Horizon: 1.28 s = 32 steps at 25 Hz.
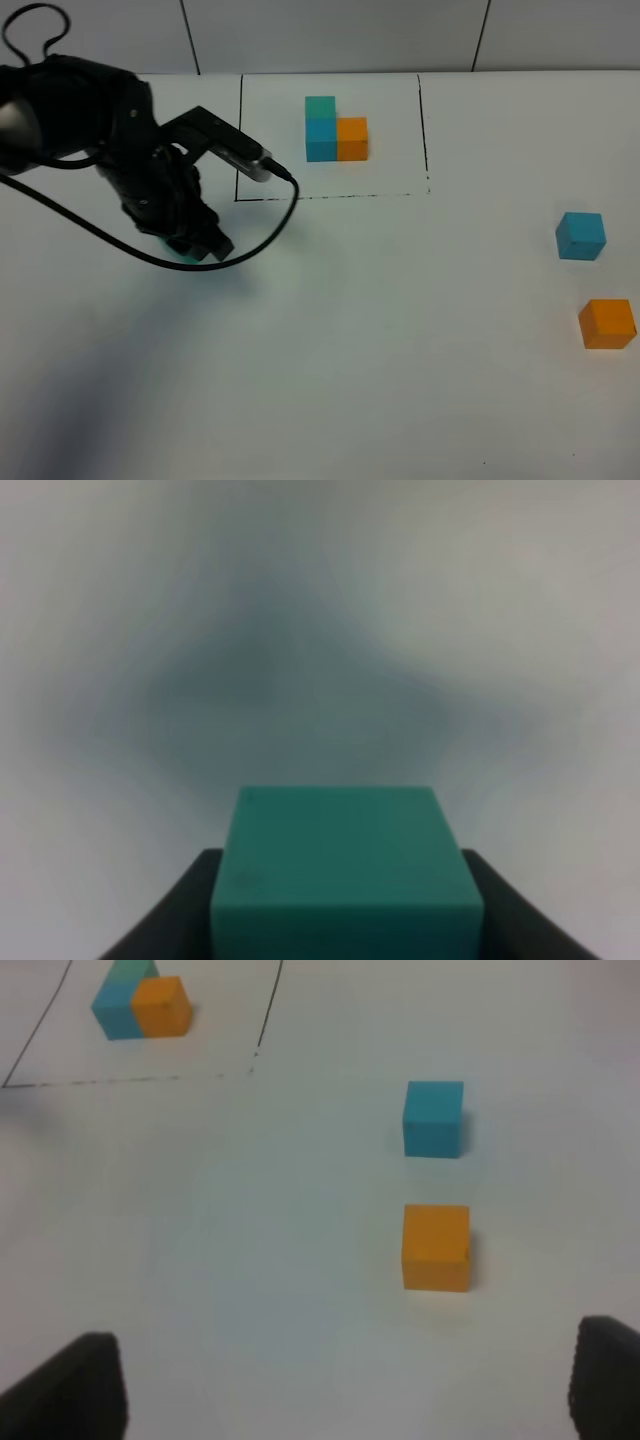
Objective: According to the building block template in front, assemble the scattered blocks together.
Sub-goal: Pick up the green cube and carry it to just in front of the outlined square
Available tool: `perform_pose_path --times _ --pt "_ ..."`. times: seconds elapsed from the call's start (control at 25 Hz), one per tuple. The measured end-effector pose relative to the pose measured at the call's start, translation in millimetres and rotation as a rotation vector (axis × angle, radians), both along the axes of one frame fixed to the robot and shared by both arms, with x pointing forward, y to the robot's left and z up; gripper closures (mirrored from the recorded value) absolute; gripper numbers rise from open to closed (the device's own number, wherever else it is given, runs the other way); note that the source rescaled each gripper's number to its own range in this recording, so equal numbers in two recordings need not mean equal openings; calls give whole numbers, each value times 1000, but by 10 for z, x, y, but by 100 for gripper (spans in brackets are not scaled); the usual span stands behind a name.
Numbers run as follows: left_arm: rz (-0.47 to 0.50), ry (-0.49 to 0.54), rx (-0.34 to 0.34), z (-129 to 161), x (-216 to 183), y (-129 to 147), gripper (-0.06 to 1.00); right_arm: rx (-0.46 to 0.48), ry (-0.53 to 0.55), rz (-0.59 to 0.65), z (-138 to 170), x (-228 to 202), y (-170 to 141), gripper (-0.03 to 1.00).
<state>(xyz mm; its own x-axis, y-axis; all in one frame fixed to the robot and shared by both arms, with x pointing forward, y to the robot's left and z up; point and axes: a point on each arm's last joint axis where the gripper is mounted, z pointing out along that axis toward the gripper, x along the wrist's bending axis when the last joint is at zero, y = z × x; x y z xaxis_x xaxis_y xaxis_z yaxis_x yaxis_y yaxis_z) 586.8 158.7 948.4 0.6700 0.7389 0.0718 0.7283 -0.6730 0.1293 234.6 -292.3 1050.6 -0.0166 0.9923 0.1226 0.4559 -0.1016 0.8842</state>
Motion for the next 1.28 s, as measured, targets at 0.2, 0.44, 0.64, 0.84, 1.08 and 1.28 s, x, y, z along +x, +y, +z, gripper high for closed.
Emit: perform_pose_path --times 0.2,0.44,0.64,0.84,1.08,1.28 --pt "-253 9 30 -43 176 -505 93 0 0 0 0 0 0 19" --pt "-464 -7 45 -75 313 -997 93 0 0 0 0 0 0 19" --pt "-563 -6 57 -136 377 -1212 93 0 0 0 0 0 0 19" --pt "-652 2 72 -230 395 -1282 93 1 0 1 0 0 1 19" --pt "-722 -4 80 -329 423 -1302 93 1 0 1 0 0 1 19" --pt "-736 -32 75 -393 488 -1349 93 1 0 1 0 0 1 19"
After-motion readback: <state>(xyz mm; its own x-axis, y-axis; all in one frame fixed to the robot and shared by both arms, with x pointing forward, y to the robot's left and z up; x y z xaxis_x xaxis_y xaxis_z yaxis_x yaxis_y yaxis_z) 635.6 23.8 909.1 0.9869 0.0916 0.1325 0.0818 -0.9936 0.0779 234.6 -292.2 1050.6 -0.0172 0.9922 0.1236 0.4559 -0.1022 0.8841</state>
